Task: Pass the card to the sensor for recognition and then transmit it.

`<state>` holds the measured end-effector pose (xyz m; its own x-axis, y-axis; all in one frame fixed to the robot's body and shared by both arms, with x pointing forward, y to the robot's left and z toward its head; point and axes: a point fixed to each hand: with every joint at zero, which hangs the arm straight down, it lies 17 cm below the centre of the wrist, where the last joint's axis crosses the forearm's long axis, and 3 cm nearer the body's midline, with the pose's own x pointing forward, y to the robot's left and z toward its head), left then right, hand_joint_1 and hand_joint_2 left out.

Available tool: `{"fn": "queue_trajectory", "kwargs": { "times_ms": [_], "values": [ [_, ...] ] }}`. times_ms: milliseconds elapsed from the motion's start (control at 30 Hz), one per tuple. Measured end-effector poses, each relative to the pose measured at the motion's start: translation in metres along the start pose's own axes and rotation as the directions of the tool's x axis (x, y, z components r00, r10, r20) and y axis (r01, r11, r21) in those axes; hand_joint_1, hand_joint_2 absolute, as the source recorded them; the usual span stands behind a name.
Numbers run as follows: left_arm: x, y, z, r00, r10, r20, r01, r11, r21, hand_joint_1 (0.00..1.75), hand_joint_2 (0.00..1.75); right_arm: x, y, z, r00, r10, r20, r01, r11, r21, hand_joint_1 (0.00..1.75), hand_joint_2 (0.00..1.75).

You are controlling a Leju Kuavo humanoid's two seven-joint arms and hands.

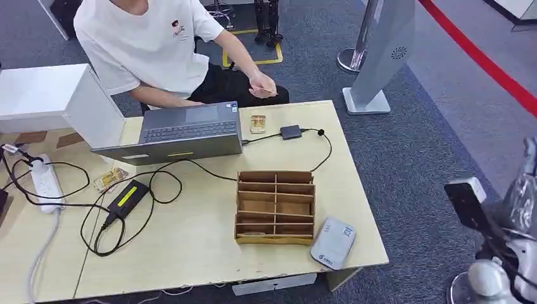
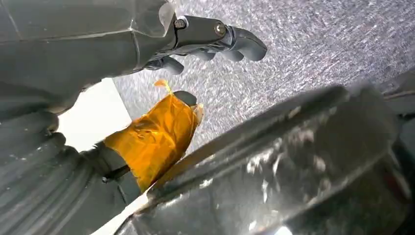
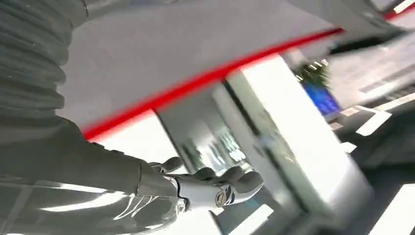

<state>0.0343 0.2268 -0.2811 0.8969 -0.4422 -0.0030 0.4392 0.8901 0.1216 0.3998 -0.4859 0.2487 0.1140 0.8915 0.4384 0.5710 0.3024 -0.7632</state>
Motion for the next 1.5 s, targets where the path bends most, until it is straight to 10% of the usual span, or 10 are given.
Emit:
{"fn": "queue_trajectory", "kwargs": {
  "times_ms": [233, 767, 800, 867, 900, 1000, 1033, 1500],
  "values": [
    [0.001, 0.006, -0.001, 0.995, -0.090, 0.032, 0.089, 0.996, 0.022, 0.00, 1.75, 0.098, -0.033, -0.115, 0.947, 0.186, 0.263, -0.180, 0.983, -0.046, 0.00, 1.75],
    [0.023, 0.000, 0.002, 0.954, -0.224, 0.199, 0.221, 0.975, 0.036, 0.00, 1.75, 0.218, 0.033, -0.129, 0.865, 0.254, 0.433, -0.267, 0.963, -0.032, 0.00, 1.75],
    [0.022, -0.003, 0.002, 0.958, -0.212, 0.192, 0.213, 0.977, 0.015, 0.00, 0.00, 0.226, 0.037, -0.127, 0.863, 0.245, 0.443, -0.262, 0.965, -0.023, 0.00, 1.75],
    [0.020, -0.008, 0.003, 0.962, -0.199, 0.188, 0.206, 0.978, -0.019, 0.00, 0.00, 0.236, 0.045, -0.123, 0.859, 0.230, 0.458, -0.254, 0.967, -0.009, 0.00, 1.75],
    [0.019, -0.011, 0.003, 0.964, -0.192, 0.185, 0.202, 0.979, -0.034, 0.00, 1.75, 0.240, 0.048, -0.120, 0.858, 0.220, 0.465, -0.248, 0.969, -0.001, 0.00, 1.75],
    [0.018, -0.016, 0.004, 0.966, -0.179, 0.187, 0.194, 0.978, -0.070, 0.00, 1.75, 0.249, 0.057, -0.114, 0.856, 0.201, 0.477, -0.238, 0.971, 0.018, 0.00, 1.75],
    [0.018, -0.017, 0.005, 0.966, -0.178, 0.189, 0.194, 0.978, -0.073, 0.00, 1.75, 0.251, 0.059, -0.112, 0.855, 0.197, 0.480, -0.238, 0.971, 0.024, 1.75, 1.75],
    [0.018, -0.021, 0.006, 0.963, -0.174, 0.205, 0.195, 0.977, -0.089, 0.00, 1.75, 0.249, 0.076, -0.096, 0.863, 0.148, 0.483, -0.216, 0.973, 0.087, 1.75, 1.75]
  ]
}}
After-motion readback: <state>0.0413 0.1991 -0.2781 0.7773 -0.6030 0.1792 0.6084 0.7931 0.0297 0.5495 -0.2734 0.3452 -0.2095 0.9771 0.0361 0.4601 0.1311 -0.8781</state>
